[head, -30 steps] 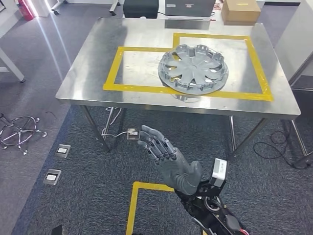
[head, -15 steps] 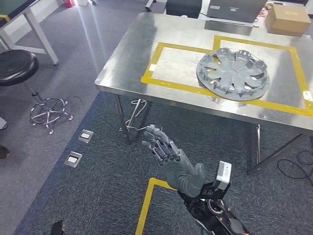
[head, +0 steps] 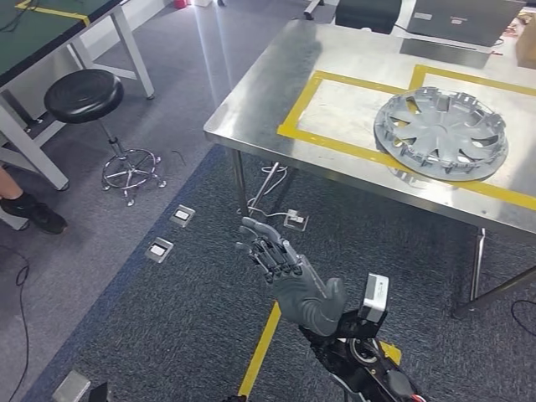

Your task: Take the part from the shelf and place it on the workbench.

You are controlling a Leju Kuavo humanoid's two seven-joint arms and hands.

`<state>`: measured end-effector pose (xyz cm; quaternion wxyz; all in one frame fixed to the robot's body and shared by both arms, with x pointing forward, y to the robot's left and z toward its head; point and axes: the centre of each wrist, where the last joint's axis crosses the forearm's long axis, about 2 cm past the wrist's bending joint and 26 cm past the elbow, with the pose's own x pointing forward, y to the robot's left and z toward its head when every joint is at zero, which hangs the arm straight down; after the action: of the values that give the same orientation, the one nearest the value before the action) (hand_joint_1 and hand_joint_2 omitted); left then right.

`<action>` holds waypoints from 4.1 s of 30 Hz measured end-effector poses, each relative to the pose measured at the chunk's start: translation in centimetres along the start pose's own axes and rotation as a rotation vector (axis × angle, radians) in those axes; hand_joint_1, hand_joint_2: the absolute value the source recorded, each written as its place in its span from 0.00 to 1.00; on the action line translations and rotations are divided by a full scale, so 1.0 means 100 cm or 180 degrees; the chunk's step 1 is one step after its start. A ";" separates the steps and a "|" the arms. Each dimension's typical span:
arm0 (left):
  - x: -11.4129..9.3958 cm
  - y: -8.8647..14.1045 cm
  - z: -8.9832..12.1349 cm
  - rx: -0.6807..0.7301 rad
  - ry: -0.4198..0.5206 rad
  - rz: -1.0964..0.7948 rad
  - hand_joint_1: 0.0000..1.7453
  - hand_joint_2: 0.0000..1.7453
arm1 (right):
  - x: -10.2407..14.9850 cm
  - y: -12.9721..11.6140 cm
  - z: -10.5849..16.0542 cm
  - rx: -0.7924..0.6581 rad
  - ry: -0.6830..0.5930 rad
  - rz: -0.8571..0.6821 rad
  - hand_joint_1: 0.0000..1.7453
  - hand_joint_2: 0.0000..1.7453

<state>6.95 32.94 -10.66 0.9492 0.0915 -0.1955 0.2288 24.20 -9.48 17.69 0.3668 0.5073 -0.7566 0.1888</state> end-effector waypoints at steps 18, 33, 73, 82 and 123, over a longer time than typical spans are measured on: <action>0.000 0.001 0.000 0.0009 0.0000 0.0005 0.00 0.00 | 0.001 0.000 0.002 -0.0024 0.0015 0.0005 0.00 0.00; -0.001 0.002 0.000 0.0040 0.0014 0.0015 0.00 0.00 | 0.004 -0.007 0.009 -0.0213 0.0063 0.0111 0.00 0.00; 0.001 0.006 -0.001 0.0116 0.0017 0.0138 0.00 0.00 | -0.023 -0.062 0.329 -0.3311 0.3384 0.0745 0.00 0.00; 0.001 0.004 -0.001 0.0112 0.0014 0.0173 0.00 0.00 | -0.018 -0.041 0.366 -0.3560 0.3920 0.0612 0.00 0.00; -0.001 0.003 0.000 0.0070 0.0038 0.0123 0.00 0.00 | -0.017 0.008 0.403 -0.4041 0.4730 0.0152 0.00 0.00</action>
<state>6.71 33.14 -10.69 0.9447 0.0969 -0.1889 0.2498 9.15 -34.58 -10.06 0.9512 -0.0482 -0.3038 0.0254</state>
